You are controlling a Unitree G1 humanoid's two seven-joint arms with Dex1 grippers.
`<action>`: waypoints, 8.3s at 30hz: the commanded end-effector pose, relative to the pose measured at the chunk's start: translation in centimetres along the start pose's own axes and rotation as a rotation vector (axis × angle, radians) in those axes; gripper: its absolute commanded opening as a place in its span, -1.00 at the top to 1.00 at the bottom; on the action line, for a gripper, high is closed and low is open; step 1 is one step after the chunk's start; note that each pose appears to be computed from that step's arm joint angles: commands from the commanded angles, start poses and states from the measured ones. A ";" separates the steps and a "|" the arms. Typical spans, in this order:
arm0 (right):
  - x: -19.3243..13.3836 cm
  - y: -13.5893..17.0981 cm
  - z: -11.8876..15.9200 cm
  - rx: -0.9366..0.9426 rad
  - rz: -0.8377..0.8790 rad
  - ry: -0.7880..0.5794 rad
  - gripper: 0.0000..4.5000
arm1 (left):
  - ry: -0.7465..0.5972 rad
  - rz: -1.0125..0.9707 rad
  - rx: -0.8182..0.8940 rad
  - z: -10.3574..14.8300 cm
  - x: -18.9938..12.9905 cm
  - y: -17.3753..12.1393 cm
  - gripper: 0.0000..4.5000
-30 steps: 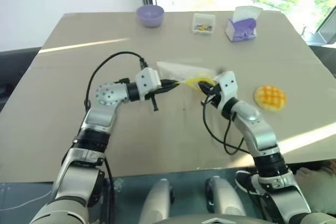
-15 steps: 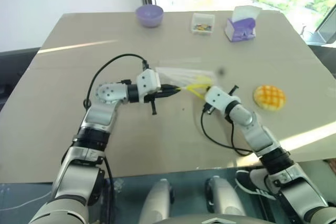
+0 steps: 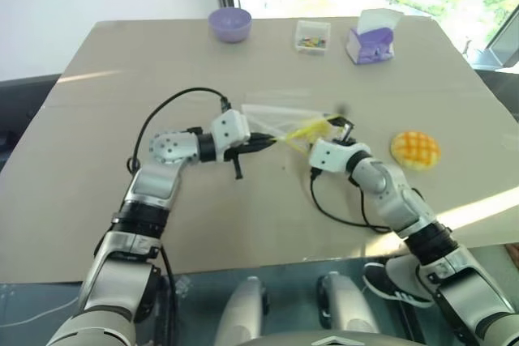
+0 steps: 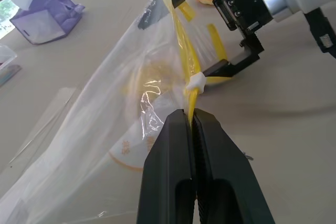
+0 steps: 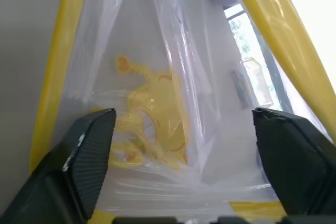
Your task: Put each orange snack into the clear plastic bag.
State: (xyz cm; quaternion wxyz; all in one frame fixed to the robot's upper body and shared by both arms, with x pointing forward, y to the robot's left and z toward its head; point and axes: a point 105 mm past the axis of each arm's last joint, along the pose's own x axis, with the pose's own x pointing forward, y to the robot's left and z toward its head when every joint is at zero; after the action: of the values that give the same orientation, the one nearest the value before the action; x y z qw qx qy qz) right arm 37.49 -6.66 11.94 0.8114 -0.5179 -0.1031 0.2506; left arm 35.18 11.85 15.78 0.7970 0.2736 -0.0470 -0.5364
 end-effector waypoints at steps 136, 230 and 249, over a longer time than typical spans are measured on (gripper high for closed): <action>-6.5 -3.8 1.9 1.354 0.102 -0.245 0.38 | -0.057 -0.108 0.110 2.3 0.9 -2.4 1.00; -2.9 -2.4 -0.5 1.003 -0.088 -0.104 0.38 | -0.137 -0.171 0.258 2.1 2.4 -1.8 1.00; -8.1 -2.8 0.0 0.661 0.038 -0.131 -0.59 | -0.131 0.021 0.062 2.2 2.6 1.7 1.00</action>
State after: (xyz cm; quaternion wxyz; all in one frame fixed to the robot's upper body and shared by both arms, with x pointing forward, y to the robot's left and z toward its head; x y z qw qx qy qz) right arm 32.23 -11.87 13.35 0.9328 -0.1803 -0.0175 0.3114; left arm 36.46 9.04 16.03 0.7788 0.2751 -0.0941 -0.5558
